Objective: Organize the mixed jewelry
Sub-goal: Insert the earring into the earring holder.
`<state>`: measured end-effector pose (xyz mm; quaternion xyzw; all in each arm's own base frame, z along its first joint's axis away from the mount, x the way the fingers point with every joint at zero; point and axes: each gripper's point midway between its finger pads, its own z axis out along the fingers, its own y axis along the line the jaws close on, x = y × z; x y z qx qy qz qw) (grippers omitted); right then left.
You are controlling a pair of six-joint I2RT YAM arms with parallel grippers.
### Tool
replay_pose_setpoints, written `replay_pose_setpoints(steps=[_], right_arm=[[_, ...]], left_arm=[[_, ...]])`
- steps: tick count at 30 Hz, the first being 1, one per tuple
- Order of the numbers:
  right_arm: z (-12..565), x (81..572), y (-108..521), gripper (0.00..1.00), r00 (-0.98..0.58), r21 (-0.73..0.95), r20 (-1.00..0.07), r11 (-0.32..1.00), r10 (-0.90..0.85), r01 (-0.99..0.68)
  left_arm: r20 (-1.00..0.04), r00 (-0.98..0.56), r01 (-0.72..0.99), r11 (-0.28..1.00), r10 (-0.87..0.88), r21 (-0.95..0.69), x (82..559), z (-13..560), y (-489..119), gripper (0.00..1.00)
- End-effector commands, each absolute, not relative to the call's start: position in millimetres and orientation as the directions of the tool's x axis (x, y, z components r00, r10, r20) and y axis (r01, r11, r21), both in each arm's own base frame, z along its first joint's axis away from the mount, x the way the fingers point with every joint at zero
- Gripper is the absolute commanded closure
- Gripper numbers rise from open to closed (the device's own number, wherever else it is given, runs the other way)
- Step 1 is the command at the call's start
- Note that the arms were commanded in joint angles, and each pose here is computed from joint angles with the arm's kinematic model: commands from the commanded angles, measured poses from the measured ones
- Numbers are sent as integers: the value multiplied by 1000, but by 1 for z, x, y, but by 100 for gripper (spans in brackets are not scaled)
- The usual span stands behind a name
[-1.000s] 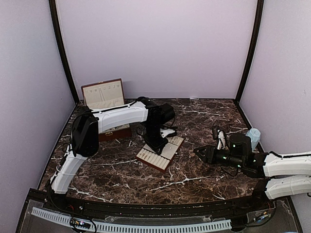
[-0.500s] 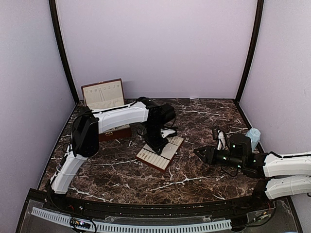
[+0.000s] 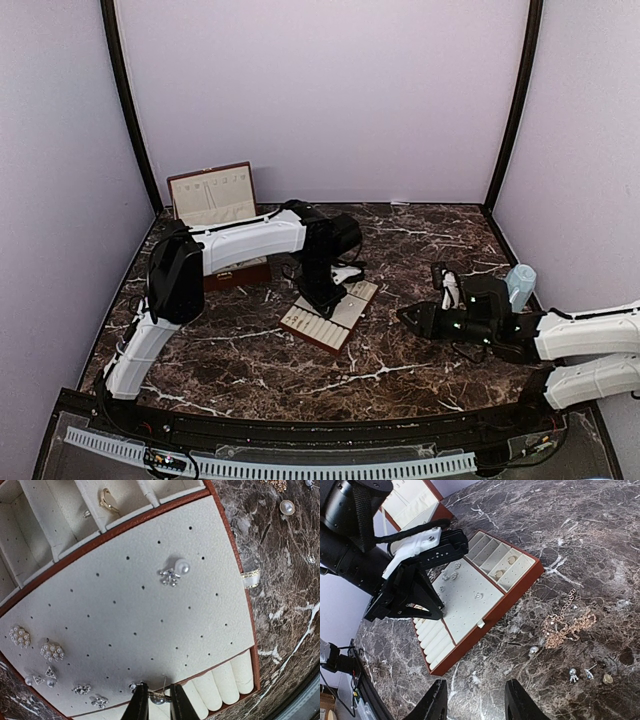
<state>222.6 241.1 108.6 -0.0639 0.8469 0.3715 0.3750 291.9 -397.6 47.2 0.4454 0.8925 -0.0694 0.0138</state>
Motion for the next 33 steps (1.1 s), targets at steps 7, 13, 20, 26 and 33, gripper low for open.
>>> replay_pose_setpoints(steps=[7, 13, 20, 26, 33], right_arm=[[119, 268, 260, 56, -698, 532, -702, 756, 143, -381], [113, 306, 259, 52, -704, 506, -700, 776, 114, -377], [107, 352, 271, 49, -717, 499, -694, 762, 66, -413], [90, 377, 291, 46, -746, 502, -666, 737, -3, -452], [67, 382, 309, 44, -763, 497, -636, 698, -112, -516]], left_arm=[[-279, -577, 817, 545, 768, -189, 299, 72, -435, 94], [-366, -578, 816, 531, 729, -230, 299, 105, -441, 94], [-397, -614, 788, 553, 682, -269, 294, 122, -427, 94], [-428, -654, 756, 572, 624, -320, 294, 133, -412, 94], [-456, -692, 720, 571, 559, -394, 290, 140, -392, 94]])
